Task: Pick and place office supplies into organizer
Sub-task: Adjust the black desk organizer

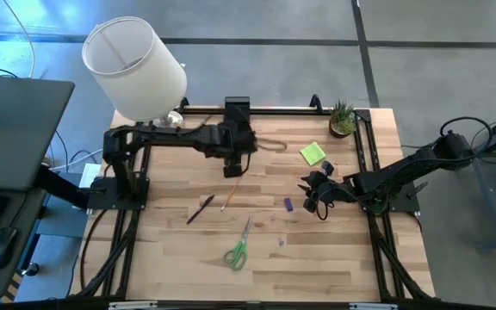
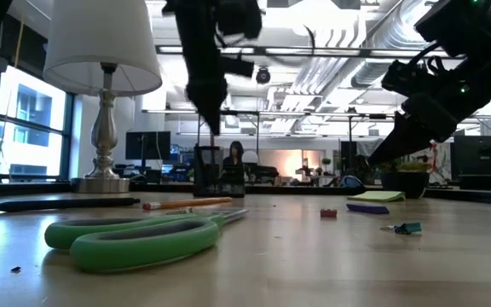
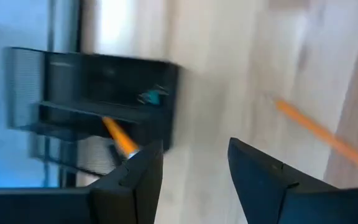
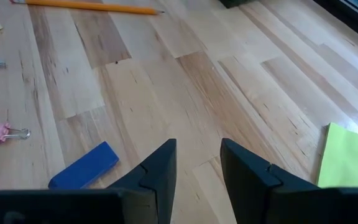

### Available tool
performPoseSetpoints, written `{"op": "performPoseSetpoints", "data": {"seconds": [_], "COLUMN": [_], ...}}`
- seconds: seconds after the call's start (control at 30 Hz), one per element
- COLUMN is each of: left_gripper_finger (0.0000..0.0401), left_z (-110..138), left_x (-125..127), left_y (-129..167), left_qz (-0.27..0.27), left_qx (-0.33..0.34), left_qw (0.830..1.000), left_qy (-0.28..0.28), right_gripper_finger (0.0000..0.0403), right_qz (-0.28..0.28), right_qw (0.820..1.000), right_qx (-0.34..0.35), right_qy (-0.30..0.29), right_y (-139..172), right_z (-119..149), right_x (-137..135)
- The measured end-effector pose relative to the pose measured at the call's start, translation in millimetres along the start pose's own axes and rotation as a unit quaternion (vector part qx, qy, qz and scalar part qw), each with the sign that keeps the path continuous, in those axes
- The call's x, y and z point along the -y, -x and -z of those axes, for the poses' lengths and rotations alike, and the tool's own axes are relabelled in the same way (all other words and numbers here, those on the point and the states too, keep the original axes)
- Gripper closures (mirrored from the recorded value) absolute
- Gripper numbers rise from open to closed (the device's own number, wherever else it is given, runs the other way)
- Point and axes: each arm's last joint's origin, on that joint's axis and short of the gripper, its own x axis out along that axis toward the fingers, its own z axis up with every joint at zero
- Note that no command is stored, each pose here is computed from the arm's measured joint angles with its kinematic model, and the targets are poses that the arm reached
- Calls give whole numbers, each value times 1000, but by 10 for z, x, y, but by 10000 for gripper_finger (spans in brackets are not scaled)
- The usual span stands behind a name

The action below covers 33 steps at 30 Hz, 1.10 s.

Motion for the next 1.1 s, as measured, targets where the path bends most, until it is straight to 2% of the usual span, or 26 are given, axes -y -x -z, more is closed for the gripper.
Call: {"op": "performPoseSetpoints", "data": {"seconds": [0.07,0.2,0.33,0.47,0.57,0.67,0.83,1.1], "left_gripper_finger": [233,233,233,233,233,233,233,233], "left_z": [-71,-151,-136,-39,21,10,-3,-13], "left_x": [-166,-533,-819,-1015,-1077,-1096,-1031,-1015], "left_y": [102,187,103,-75,-256,-384,-620,-744], "left_qz": [-8,4,33,38,43,40,27,4], "left_qx": [36,76,88,61,27,21,-10,-20], "left_qw": [998,979,965,956,953,951,954,955], "left_qy": [60,190,244,283,300,307,299,297], "right_gripper_finger": [286,286,286,286,286,286,286,286], "right_qz": [-1,-4,-19,-21,-22,-22,-19,-15], "right_qw": [1000,1000,1000,1000,1000,1000,1000,1000], "right_qx": [2,4,-2,-4,-4,-8,-8,-8], "right_qy": [-1,-3,-3,-3,-3,0,5,10], "right_y": [0,0,0,0,0,0,-1,-1], "right_z": [-4,-11,-8,-6,-5,2,4,7], "right_x": [-2,-6,-15,-15,-16,-14,-11,-7]}}
